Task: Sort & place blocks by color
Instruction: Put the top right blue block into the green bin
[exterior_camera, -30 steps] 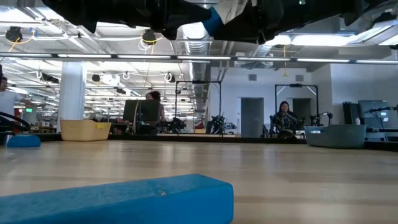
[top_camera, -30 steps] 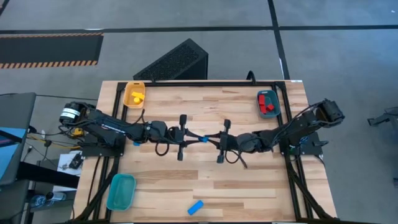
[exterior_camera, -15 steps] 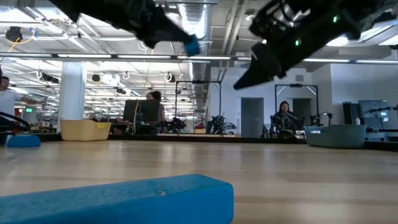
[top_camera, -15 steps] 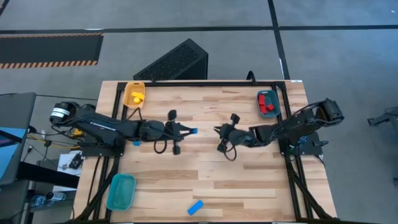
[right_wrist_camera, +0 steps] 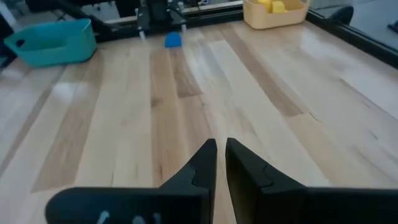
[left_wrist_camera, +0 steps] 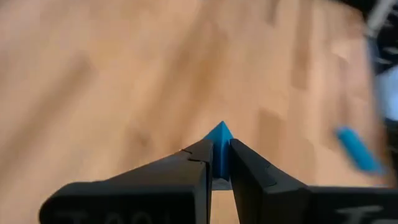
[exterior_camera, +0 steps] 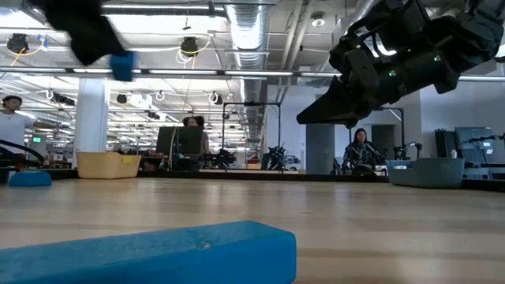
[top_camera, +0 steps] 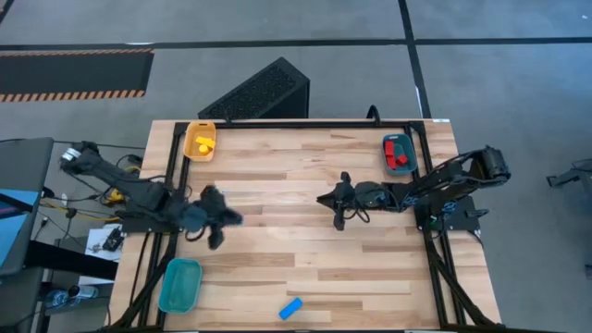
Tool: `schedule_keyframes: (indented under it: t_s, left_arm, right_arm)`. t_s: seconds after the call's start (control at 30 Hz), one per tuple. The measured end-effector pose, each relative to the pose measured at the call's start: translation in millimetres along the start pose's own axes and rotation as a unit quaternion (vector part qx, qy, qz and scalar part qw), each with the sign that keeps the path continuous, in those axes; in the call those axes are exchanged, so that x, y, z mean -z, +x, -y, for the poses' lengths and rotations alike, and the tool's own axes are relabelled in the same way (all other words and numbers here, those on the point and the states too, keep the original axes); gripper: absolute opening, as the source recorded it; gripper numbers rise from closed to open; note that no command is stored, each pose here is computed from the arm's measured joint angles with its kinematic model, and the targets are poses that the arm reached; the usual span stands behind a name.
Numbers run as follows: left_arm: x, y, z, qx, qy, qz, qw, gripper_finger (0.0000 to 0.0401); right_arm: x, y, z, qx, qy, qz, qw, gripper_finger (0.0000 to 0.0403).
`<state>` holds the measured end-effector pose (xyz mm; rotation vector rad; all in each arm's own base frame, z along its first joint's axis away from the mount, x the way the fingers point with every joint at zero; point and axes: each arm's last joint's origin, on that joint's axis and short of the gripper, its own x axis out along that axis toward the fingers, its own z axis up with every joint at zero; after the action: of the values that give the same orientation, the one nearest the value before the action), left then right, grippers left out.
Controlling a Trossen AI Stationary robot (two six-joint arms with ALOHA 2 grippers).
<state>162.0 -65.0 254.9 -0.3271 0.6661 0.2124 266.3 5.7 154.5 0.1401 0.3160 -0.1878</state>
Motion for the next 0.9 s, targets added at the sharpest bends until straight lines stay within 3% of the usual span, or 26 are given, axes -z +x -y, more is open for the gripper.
schedule_keyframes:
  t_s: [0.13, 0.33, 0.67, 0.77, 0.9]
  left_arm:
    - [25, -15, 13, 0.048, -0.120, -0.094, 0.987, 0.0011]
    - [59, -21, 36, 0.053, -0.213, -0.247, 0.944, 0.0008]
    - [92, -25, 51, -0.019, -0.283, -0.417, 0.863, 0.0009]
    - [99, -25, 54, -0.041, -0.291, -0.435, 0.851, 0.0009]
    - [107, -26, 57, -0.057, -0.288, -0.442, 0.848, 0.0009]
  right_arm:
    - [1, 0, -1, -0.002, -0.017, -0.005, 1.000, 0.0057]
    - [8, -1, -4, -0.020, -0.041, -0.039, 0.998, 0.0057]
    - [-2, 2, 10, 0.003, -0.085, -0.001, 0.996, 0.0057]
    - [-5, 3, 18, 0.013, -0.080, 0.009, 0.997, 0.0057]
    - [-9, 4, 28, 0.030, -0.075, 0.020, 0.997, 0.0057]
